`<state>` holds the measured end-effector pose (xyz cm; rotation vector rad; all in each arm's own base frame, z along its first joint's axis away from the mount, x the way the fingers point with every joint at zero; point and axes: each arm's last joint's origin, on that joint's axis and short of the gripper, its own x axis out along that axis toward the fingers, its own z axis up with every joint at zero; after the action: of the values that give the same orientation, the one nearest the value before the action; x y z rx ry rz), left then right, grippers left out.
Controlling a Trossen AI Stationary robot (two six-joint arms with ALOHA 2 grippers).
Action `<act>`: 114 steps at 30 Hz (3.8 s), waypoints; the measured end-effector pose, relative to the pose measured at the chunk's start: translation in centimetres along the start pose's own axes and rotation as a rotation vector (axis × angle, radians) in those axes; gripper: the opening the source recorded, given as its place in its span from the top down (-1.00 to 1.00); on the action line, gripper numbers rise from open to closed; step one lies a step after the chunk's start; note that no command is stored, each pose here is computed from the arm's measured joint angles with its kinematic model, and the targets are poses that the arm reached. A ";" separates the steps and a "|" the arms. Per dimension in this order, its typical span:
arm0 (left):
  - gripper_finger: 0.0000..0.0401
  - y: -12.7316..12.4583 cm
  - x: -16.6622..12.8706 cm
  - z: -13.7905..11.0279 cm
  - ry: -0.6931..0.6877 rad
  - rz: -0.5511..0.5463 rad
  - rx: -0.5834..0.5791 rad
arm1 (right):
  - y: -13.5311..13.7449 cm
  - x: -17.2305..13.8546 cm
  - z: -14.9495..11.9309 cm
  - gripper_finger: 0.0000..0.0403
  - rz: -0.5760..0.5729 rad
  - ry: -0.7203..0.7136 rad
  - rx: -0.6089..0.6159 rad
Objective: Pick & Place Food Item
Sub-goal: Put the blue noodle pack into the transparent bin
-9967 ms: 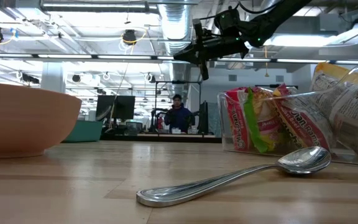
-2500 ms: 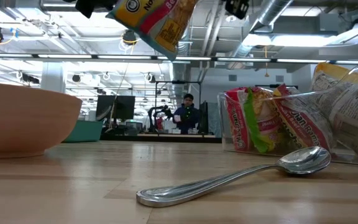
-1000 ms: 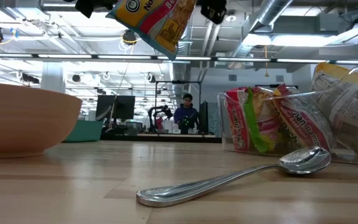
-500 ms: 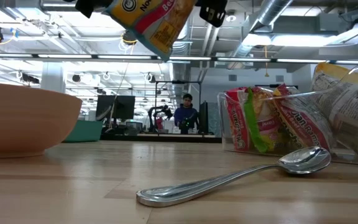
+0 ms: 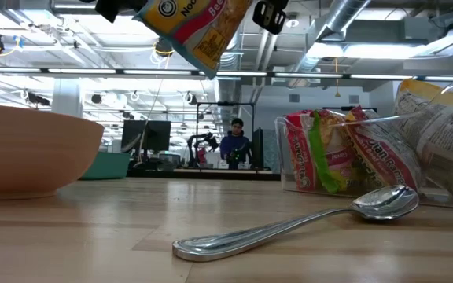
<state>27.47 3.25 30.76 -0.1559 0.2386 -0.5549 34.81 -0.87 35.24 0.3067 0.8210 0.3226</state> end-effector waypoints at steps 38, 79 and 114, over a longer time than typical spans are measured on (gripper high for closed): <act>0.55 2.5 -3.3 1.7 -0.130 0.318 0.075 | -1.1 -0.6 -0.5 1.00 -0.031 0.040 0.049; 0.55 7.3 -9.4 1.4 -0.185 1.035 0.001 | 4.0 -12.5 -6.3 1.00 -0.317 0.086 0.407; 0.55 7.3 -9.4 1.4 -0.185 1.035 0.001 | 10.5 -10.2 -10.2 1.00 -0.703 -0.061 1.288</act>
<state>23.73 14.53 32.33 -0.0647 0.1116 0.4862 18.93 6.09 39.51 1.1692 0.9310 -0.9315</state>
